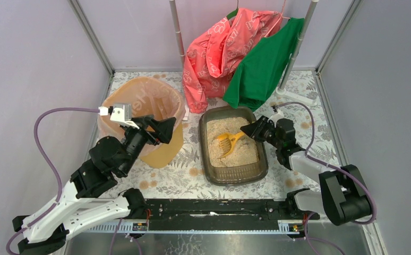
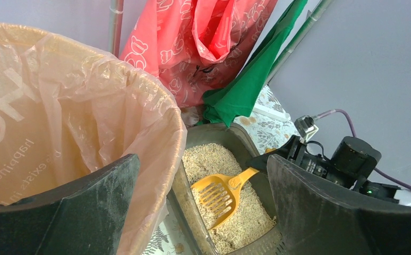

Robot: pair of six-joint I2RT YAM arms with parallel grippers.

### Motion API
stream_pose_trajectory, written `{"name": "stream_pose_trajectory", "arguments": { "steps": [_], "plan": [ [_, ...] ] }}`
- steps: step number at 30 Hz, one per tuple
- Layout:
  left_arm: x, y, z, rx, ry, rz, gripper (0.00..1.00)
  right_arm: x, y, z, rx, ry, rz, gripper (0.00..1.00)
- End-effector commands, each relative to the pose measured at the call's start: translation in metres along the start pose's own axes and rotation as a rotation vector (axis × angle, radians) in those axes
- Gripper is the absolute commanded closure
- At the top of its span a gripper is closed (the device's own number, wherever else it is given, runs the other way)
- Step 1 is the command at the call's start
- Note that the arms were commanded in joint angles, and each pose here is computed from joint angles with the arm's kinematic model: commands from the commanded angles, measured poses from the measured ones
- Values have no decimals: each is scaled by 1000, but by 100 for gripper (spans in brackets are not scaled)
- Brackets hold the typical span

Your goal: Clean the litter box

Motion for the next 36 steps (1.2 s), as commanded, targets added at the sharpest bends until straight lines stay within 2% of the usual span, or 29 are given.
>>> {"name": "stream_pose_trajectory", "arguments": {
  "steps": [1,7,15,19,24,36],
  "plan": [
    [3,0,-1,-18,-7,-21,1,6,15,4,11,-25,-54,100],
    [4,-2,-1,-18,-2,-25,1,-1,20,16,30,92,-109,100],
    [6,-5,-2,-15,-14,-20,1,-7,23,21,15,280,-291,100],
    [8,-9,-4,-21,-22,-22,1,-8,18,18,8,259,-282,100],
    [8,-11,-5,-27,-37,-16,1,-9,12,13,12,175,-188,100],
    [1,1,4,-11,-17,5,1,-28,-24,-15,-73,188,-122,100]
  ]
}}
Point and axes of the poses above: each gripper's point midway between its finger pads, its own y axis out along the fingers, its own x axis along the line the jaws close on, z = x × y, the point moved 9 cm from there along -y, back along the fingers, and after that the axes turned 1 degree about y, right-handed, at the moved point
